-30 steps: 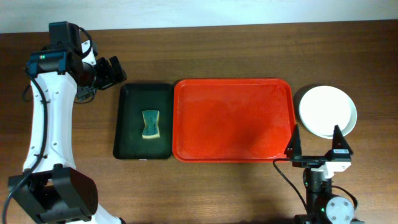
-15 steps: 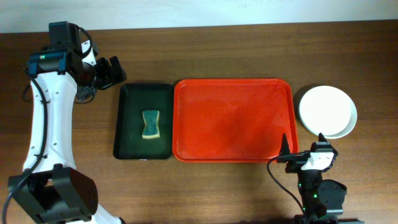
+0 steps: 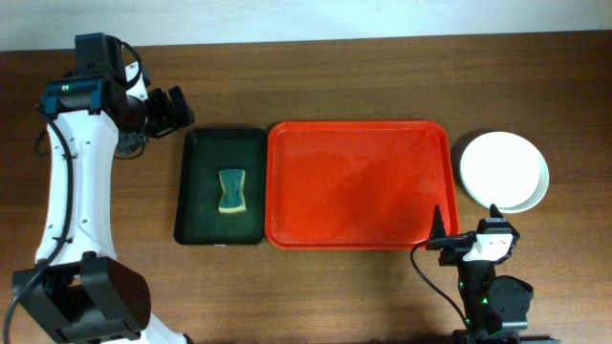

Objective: Clean dirty plates on tray and stack at the side

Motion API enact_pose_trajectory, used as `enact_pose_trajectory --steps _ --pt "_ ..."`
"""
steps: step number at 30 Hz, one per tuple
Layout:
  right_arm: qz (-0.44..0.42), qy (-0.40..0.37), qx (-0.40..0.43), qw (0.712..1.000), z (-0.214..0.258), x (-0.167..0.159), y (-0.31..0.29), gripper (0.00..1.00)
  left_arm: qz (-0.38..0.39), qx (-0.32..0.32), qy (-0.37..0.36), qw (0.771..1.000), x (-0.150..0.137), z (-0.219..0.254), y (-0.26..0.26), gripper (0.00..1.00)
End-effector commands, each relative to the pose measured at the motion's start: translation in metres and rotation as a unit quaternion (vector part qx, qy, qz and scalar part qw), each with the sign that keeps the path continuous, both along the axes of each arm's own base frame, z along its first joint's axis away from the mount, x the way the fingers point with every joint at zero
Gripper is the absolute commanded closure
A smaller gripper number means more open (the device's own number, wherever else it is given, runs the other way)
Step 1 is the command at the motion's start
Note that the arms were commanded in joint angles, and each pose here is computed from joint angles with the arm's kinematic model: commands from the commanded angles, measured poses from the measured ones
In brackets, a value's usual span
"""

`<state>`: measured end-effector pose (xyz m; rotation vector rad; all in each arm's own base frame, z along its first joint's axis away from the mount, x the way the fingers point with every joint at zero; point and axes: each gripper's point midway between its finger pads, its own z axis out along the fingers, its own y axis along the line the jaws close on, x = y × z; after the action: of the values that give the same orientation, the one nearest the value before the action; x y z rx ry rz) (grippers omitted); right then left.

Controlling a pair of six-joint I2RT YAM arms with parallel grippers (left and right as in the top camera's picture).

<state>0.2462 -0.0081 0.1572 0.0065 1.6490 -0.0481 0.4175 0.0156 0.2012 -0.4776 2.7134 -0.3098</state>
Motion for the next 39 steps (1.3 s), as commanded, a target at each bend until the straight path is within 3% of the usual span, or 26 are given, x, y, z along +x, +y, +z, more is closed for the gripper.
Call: enact_pose_trajectory --steps 1,31,36,39 --pt "-0.001 0.001 0.001 1.000 -0.002 0.000 -0.001 0.01 0.002 -0.004 -0.008 1.000 0.001 0.006 -0.001 0.01" --pt "-0.001 0.002 0.001 1.000 -0.002 0.000 -0.001 0.01 0.000 -0.003 -0.010 1.000 0.001 0.008 -0.002 0.01" --pt "-0.001 0.002 0.001 1.000 -0.002 0.000 -0.001 0.01 0.000 0.000 -0.038 0.999 -0.005 0.030 -0.003 0.01" --pt "-0.001 0.002 0.001 1.000 -0.002 0.000 -0.001 0.01 -0.001 0.006 -0.087 0.996 -0.019 0.068 -0.005 0.01"
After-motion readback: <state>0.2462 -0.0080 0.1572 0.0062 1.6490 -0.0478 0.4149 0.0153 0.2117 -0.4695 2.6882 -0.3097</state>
